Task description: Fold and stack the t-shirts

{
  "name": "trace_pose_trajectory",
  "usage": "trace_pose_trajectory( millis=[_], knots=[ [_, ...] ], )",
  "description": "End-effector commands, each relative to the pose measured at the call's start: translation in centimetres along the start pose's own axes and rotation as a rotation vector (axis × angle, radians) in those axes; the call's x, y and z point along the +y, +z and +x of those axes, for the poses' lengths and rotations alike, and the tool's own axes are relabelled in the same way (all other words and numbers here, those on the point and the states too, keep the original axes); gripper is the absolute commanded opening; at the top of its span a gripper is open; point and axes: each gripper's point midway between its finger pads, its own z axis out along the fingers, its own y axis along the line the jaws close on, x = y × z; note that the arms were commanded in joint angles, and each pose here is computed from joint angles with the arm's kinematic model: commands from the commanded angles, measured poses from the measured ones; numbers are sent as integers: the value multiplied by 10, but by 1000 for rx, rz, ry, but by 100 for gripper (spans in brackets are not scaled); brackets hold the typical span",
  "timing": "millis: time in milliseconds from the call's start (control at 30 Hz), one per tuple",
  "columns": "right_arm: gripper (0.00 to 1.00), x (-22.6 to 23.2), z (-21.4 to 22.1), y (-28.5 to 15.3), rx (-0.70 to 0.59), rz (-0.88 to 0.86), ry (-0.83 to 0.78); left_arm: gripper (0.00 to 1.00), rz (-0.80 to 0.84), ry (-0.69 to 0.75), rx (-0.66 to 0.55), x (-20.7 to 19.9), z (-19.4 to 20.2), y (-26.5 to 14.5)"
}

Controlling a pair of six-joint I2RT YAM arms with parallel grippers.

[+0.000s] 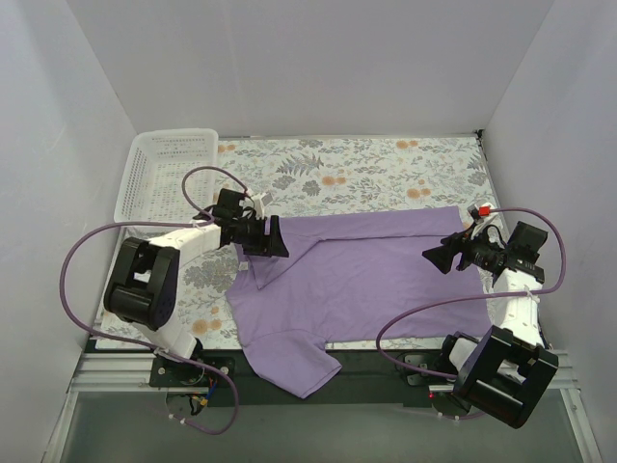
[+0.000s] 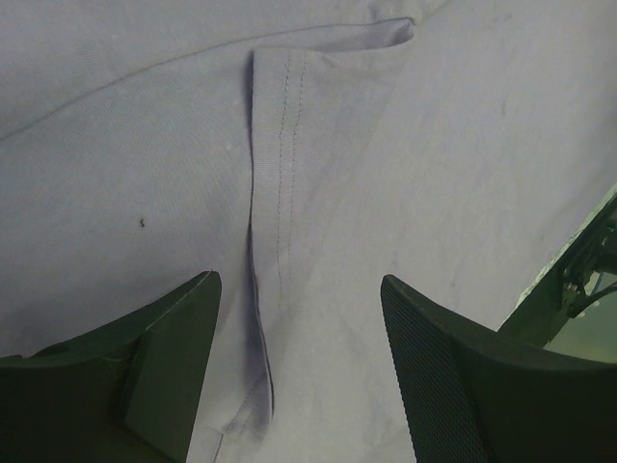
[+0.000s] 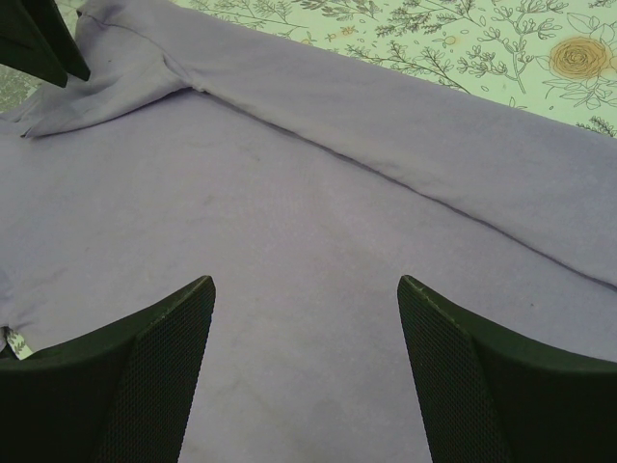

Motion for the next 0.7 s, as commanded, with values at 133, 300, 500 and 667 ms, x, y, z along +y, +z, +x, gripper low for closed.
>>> trace_pose_trajectory(
  millis=[133,300,500,667],
  knots=[
    [83,5,2,1,-5,-23,11,61,30,24,23,-8,-3,13],
    [83,5,1,1,-5,-21,10,55,29,21,39,-8,-2,20],
    [83,5,2,1,-4,-22,12,53,23,38,25,-11,-5,17],
    [83,4,2,1,-4,-20,11,54,6,58,-15,-14,-15,9]
  ],
)
